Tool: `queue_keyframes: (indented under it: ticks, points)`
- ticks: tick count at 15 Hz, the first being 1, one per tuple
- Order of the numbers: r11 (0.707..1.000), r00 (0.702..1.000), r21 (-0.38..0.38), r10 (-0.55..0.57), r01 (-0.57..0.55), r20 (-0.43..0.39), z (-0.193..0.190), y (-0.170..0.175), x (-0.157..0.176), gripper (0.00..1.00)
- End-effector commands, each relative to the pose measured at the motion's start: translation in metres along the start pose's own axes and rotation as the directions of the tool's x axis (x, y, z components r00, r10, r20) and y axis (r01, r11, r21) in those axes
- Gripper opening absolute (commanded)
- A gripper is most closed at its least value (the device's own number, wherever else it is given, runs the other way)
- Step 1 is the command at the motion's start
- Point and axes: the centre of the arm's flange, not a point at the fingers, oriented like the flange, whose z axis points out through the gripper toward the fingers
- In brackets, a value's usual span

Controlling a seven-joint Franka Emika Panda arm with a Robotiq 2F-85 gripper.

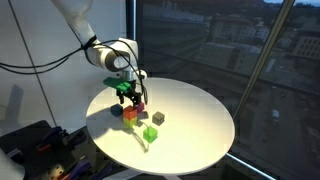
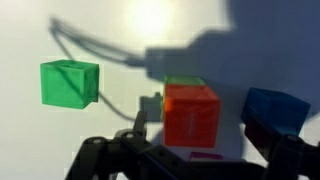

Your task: Put the orange building block on top of the blue building block

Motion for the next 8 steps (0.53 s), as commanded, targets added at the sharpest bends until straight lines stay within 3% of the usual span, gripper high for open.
queue_keyframes:
  ticks: [1, 8]
  points:
    - [1.0, 1.0, -0.015, 0.003, -0.003, -0.015, 0.0042, 0.0046, 0.0065, 1.0]
    - [1.0, 0.999, -0.014, 0.006, -0.007, -0.052, 0.0134, 0.0071, 0.0071, 1.0]
